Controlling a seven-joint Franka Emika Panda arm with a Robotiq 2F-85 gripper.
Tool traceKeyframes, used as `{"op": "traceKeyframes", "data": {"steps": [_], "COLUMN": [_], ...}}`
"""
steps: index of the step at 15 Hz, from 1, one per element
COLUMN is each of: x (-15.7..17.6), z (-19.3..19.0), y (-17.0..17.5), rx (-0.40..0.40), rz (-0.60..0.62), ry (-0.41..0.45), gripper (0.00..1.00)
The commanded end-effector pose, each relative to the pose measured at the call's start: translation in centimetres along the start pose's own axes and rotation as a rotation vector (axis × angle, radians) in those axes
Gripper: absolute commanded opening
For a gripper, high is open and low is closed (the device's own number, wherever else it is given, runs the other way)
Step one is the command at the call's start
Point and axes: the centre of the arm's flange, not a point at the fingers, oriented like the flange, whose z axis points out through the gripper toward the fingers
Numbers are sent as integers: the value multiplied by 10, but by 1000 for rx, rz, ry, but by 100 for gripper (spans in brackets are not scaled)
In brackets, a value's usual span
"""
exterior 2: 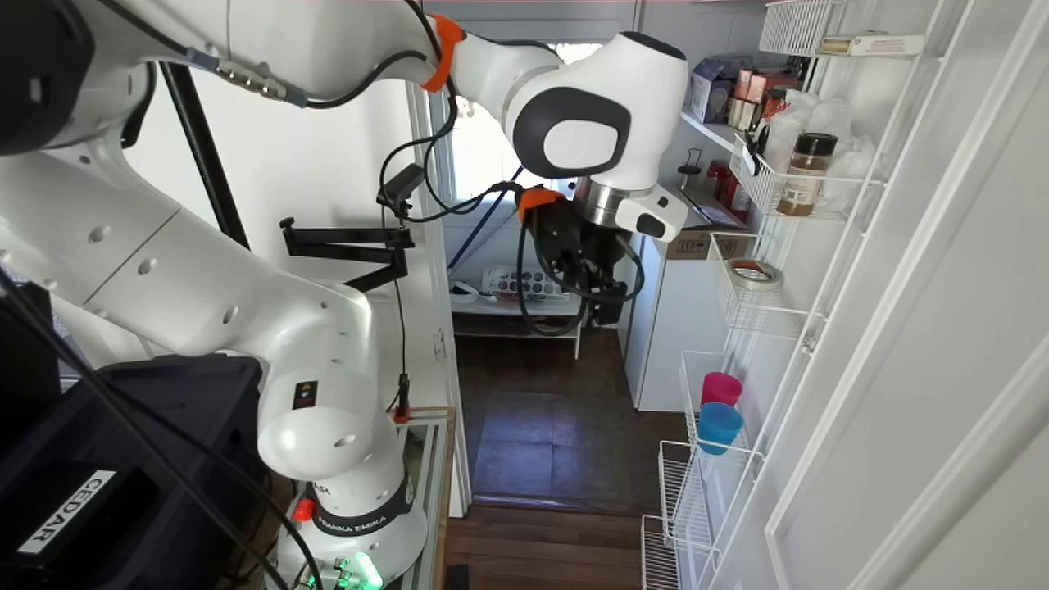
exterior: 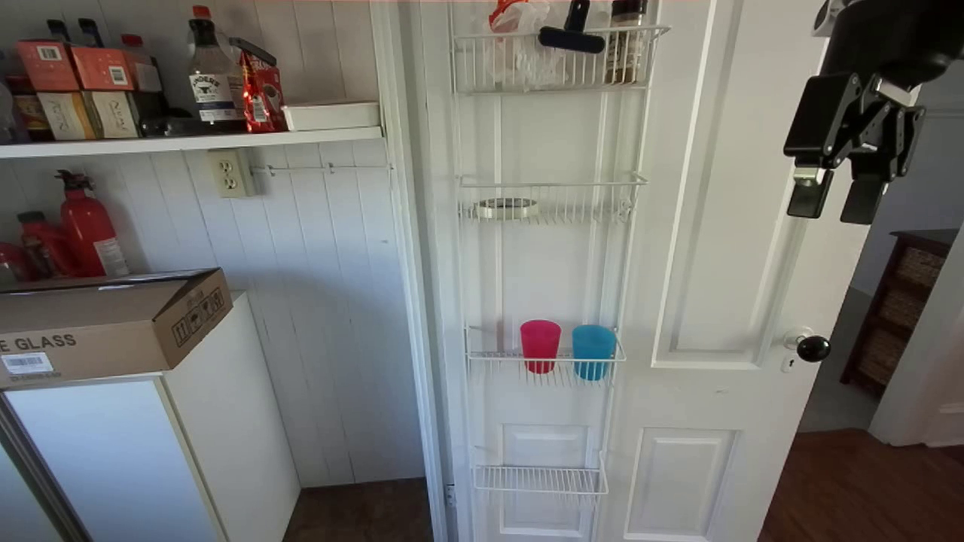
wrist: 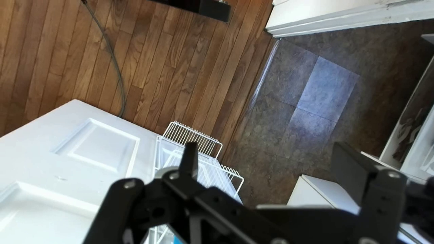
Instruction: Put the blue cup in the pink cup
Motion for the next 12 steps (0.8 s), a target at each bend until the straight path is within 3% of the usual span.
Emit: {"op": "traceKeyframes", "data": {"steps": [1,6,12], "x": [1,9,45], "z": [29,75,122], "y": [19,45,83], "rx": [-16,-51,17], "rz": [83,165,269], "ry": [0,109,351], "gripper": [100,100,100]}}
